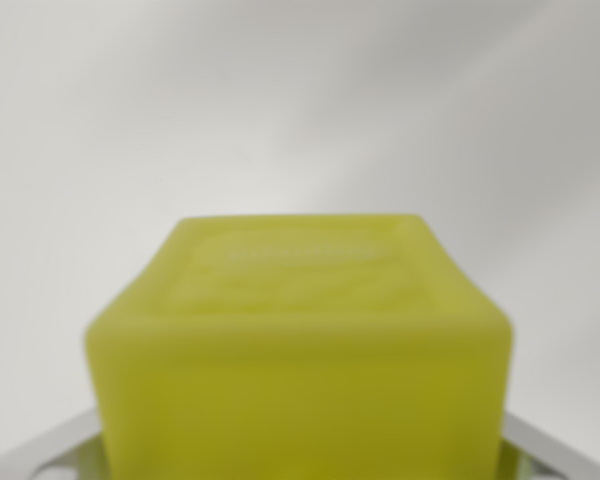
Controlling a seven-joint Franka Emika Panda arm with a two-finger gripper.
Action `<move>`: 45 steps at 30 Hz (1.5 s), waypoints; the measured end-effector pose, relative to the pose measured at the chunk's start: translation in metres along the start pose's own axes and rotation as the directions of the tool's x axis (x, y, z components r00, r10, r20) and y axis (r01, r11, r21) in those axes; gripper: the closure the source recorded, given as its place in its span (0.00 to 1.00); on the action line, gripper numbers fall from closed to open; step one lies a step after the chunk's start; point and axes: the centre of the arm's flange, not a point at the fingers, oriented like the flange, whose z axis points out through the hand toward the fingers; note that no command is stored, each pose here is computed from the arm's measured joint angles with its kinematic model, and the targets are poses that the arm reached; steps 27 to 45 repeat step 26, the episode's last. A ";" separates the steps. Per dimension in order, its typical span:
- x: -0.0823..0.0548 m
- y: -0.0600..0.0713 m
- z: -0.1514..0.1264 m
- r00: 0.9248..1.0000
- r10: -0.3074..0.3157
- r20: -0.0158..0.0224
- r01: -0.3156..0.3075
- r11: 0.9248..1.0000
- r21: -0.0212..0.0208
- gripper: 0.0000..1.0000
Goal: Pick yellow cube
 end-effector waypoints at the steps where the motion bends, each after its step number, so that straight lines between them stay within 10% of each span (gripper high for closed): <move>1: 0.000 0.000 -0.002 1.000 0.000 0.000 0.000 1.000 0.000 1.00; 45: 0.000 0.000 -0.049 1.000 0.000 0.000 0.000 1.000 0.000 1.00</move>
